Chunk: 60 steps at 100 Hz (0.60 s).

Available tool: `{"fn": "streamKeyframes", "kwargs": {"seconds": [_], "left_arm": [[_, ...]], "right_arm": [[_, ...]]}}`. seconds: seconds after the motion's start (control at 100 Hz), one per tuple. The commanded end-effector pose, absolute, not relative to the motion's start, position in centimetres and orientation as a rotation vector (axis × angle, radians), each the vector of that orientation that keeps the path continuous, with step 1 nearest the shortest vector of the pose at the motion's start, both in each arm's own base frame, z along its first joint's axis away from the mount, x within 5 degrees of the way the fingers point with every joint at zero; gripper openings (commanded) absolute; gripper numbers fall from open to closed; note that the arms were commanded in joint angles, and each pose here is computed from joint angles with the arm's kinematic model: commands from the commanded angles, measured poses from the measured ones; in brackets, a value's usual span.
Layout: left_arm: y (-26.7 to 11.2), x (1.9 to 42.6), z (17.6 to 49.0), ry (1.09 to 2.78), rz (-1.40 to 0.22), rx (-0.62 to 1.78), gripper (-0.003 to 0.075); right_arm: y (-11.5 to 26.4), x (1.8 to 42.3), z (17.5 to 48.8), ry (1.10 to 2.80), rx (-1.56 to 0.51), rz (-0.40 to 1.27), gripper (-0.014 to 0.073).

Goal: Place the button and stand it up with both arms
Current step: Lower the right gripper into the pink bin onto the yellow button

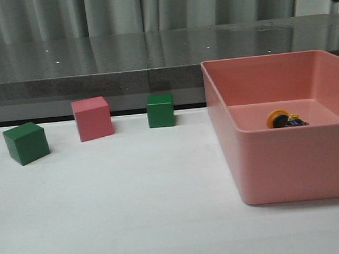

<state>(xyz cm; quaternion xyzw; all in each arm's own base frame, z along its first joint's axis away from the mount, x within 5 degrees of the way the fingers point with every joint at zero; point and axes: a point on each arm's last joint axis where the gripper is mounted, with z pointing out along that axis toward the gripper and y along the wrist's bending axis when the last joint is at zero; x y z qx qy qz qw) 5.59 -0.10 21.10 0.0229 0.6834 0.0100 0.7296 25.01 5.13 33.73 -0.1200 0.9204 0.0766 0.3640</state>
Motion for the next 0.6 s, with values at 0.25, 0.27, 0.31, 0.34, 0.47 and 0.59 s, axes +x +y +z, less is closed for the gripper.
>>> {"fn": "streamKeyframes", "kwargs": {"seconds": [0.25, 0.27, 0.31, 0.34, 0.47, 0.59], "left_arm": [[-0.2, 5.4, 21.0, 1.42, 0.001, 0.038, -0.0019], [-0.2, 5.4, 21.0, 1.42, 0.001, 0.038, -0.0019], [-0.2, 5.4, 21.0, 1.42, 0.001, 0.038, -0.0019], [-0.2, 5.4, 21.0, 1.42, 0.001, 0.038, -0.0019], [-0.2, 5.4, 21.0, 1.42, 0.001, 0.038, -0.0019], [-0.2, 5.4, 21.0, 1.42, 0.001, 0.038, -0.0019]], "right_arm": [[7.3, 32.2, 29.6, 2.396, -0.356, 0.194, 0.0486], [7.4, 32.5, 29.2, 2.398, -0.357, 0.189, 0.0486], [7.4, 33.1, 28.5, 2.402, -0.357, 0.18, 0.0486], [7.5, 33.4, 28.0, 2.408, -0.358, 0.175, 0.0486], [7.5, 34.6, 25.8, 2.439, -0.376, 0.144, 0.0486], [7.5, 35.5, 24.2, 2.461, -0.382, 0.126, 0.0486]]}}
